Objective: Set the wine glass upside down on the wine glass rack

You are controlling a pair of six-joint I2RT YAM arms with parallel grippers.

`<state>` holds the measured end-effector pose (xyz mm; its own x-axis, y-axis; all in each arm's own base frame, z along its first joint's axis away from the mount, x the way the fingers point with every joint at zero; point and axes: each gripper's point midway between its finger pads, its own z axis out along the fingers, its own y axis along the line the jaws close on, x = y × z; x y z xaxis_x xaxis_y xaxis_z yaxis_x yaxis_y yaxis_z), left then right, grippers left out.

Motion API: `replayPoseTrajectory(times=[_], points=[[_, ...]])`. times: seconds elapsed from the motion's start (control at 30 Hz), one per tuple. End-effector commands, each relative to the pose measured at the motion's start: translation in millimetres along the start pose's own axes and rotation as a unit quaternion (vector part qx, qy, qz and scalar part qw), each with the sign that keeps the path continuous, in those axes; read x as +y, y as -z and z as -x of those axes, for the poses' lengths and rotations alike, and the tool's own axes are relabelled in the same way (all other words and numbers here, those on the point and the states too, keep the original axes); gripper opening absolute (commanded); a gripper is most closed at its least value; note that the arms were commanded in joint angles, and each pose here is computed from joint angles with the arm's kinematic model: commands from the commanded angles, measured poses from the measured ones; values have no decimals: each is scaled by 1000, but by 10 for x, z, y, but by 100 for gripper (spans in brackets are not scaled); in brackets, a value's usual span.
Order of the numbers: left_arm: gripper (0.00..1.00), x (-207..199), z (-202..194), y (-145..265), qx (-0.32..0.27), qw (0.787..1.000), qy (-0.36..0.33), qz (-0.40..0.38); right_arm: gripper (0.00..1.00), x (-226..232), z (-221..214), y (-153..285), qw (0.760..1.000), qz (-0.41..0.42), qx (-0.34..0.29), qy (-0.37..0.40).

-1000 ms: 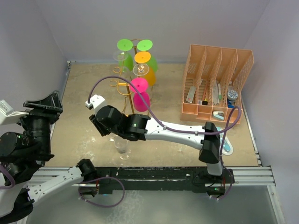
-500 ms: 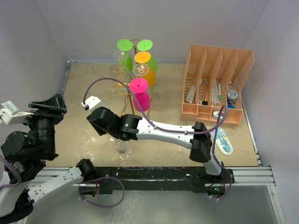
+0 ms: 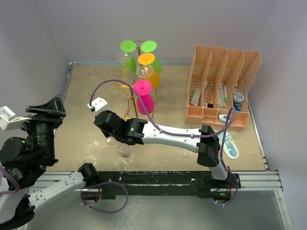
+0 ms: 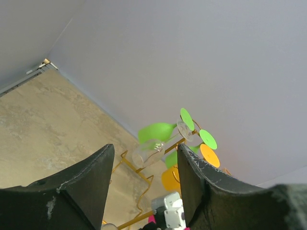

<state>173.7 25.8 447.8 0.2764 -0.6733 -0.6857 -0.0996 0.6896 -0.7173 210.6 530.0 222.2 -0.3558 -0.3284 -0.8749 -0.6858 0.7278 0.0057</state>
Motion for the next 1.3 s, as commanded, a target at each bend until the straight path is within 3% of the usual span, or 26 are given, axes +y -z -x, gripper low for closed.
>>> replayPoseTrajectory(times=[0.0, 0.23, 0.4, 0.6, 0.9, 1.27], points=[[52, -55, 17, -4, -1, 1000, 18, -7, 0, -93, 730, 449, 991, 17, -114, -73], [52, -109, -156, 16, 27, 999, 27, -25, 0, -268, 1269, 985, 963, 42, -231, -131], [52, -180, -210, 69, 54, 996, 55, -46, 0, -360, 1816, 1421, 923, 66, -334, -178], [53, -197, -84, 116, 45, 989, 128, -57, 0, -537, 2210, 1749, 871, 64, -424, -240], [59, -660, -290, 82, 68, 959, 251, -113, 0, -734, 2418, 2196, 805, 91, -497, -311], [64, -881, -434, -10, 63, 920, 367, -122, 0, -844, 2366, 2652, 766, 155, -514, -353]])
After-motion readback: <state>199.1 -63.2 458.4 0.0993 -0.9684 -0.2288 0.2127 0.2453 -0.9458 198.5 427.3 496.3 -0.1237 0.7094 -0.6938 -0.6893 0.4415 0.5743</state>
